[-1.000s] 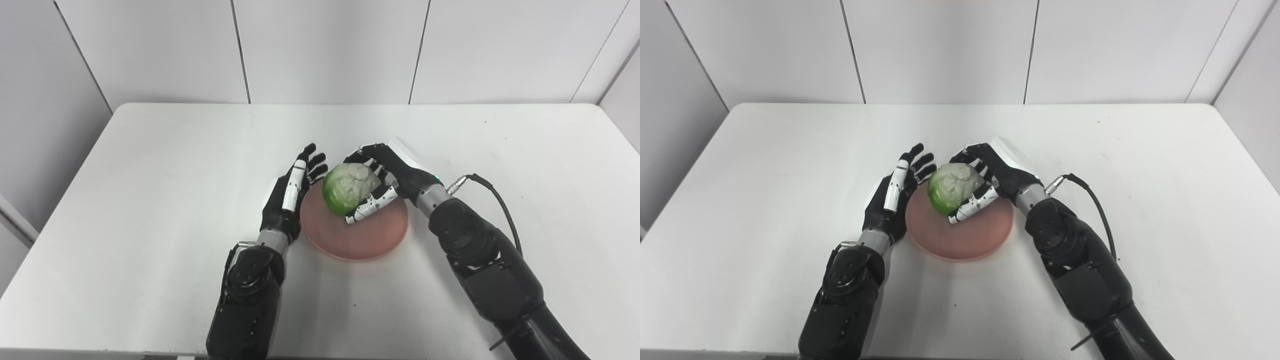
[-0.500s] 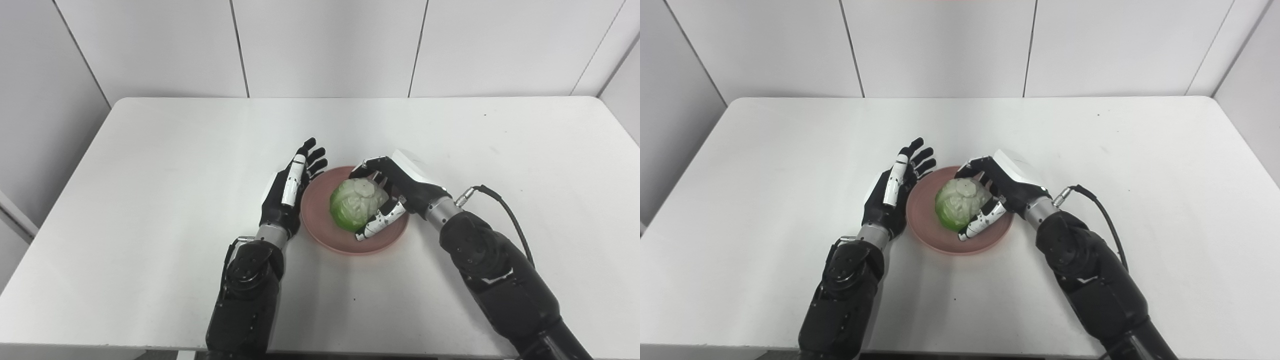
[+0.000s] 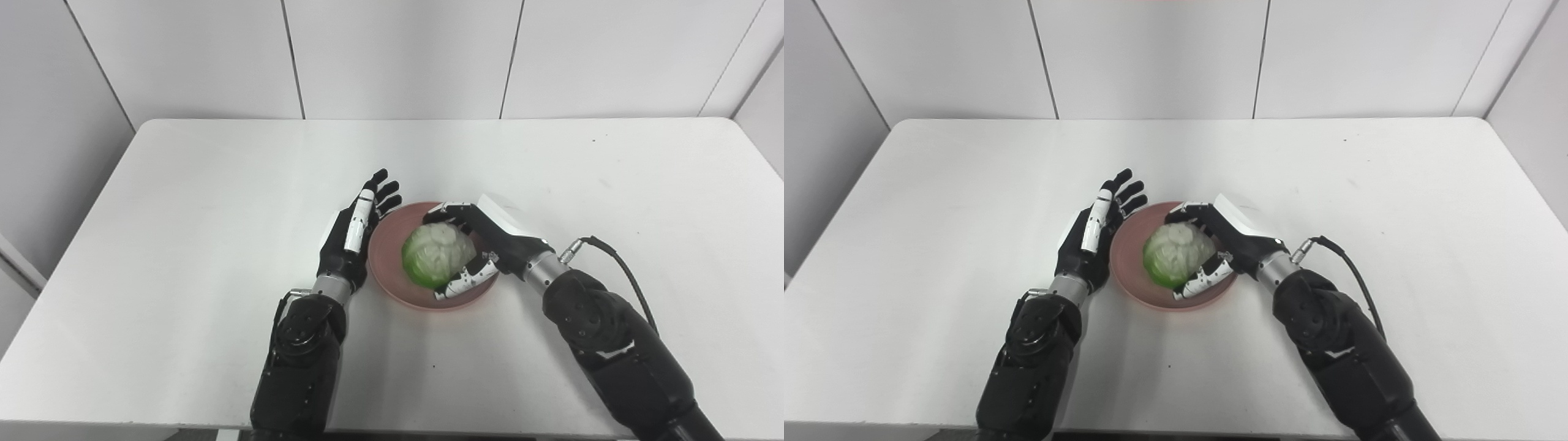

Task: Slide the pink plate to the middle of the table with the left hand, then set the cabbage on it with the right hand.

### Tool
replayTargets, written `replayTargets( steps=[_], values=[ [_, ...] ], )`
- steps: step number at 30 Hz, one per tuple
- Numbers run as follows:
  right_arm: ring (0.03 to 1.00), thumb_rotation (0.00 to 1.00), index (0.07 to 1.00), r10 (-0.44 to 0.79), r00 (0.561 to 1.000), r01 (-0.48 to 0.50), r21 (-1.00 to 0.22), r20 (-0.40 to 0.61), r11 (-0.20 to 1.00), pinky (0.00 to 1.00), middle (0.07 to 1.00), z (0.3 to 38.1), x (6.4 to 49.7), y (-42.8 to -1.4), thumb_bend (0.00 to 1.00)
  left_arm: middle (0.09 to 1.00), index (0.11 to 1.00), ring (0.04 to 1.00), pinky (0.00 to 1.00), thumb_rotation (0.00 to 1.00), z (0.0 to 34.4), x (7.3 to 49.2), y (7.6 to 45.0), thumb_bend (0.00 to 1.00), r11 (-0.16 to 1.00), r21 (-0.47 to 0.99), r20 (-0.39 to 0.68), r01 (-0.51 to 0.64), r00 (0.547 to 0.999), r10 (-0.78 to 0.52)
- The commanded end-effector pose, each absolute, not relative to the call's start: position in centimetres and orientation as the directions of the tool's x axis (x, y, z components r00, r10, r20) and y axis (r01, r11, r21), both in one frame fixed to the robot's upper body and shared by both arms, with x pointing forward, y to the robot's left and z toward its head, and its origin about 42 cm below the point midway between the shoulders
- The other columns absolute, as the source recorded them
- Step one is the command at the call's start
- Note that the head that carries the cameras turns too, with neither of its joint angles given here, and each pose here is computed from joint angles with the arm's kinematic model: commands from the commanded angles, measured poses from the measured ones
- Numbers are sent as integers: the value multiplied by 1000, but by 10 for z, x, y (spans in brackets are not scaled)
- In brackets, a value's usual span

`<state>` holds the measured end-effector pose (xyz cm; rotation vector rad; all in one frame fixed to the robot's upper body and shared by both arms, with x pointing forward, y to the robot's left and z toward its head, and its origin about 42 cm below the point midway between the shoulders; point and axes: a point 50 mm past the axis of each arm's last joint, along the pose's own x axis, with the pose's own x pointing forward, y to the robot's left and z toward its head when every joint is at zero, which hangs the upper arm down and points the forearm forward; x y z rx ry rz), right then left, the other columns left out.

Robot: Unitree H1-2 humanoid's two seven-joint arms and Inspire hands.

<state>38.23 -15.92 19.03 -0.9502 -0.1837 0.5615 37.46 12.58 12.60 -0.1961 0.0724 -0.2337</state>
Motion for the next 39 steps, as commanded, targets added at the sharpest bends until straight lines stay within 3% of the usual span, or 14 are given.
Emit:
replayTargets(
  steps=[1,3,6,16,23,27,29,30,31,34,36,39],
  values=[
    [879,338,967,569,822,-326,-844,-31,425,739,943,212,383,-155,993,901,908,888,880,1000,117,371,130,467,957,-191,-103,217,965,-240],
    [930,419,996,567,823,-323,-851,-36,414,750,992,212,383,-155,1000,899,908,887,880,1000,117,371,130,464,957,-193,-103,215,966,-238],
    [945,451,1000,560,828,-316,-851,-31,420,768,999,212,383,-155,1000,897,906,886,878,1000,118,371,130,457,958,-190,-101,214,967,-236],
    [945,458,1000,560,828,-291,-847,10,446,777,1000,220,382,-155,1000,898,905,887,885,1000,117,372,131,458,956,-202,-99,214,966,-237],
    [950,530,1000,571,802,-195,-826,175,528,778,1000,255,373,-161,1000,886,887,874,865,1000,114,372,135,460,960,-204,-105,193,970,-217],
    [989,521,1000,515,797,-136,-739,314,660,899,1000,271,369,-169,1000,883,882,877,860,1000,113,372,139,444,958,-219,-102,186,972,-212],
    [963,638,1000,413,824,-51,-675,389,736,849,1000,274,367,-177,1000,886,885,876,863,1000,112,371,142,448,960,-210,-94,184,974,-207],
    [961,646,1000,351,837,-6,-634,420,773,845,1000,272,367,-182,1000,887,885,876,863,1000,112,370,144,448,962,-203,-88,183,975,-204],
    [949,751,1000,288,851,28,-586,439,810,862,995,269,367,-187,967,896,894,883,874,1000,111,369,145,450,963,-197,-78,183,976,-201],
    [955,958,1000,142,899,38,-396,415,917,897,997,251,365,-197,869,921,916,905,898,1000,111,363,149,443,969,-172,-40,180,981,-189],
    [992,993,1000,106,915,15,-296,389,955,922,1000,241,363,-199,797,934,933,916,909,1000,111,360,151,434,972,-155,-23,176,983,-182],
    [999,1000,1000,59,950,-8,-165,307,986,976,1000,217,355,-203,888,945,948,927,925,1000,111,353,154,427,977,-140,-5,159,987,-161]
  ],
)
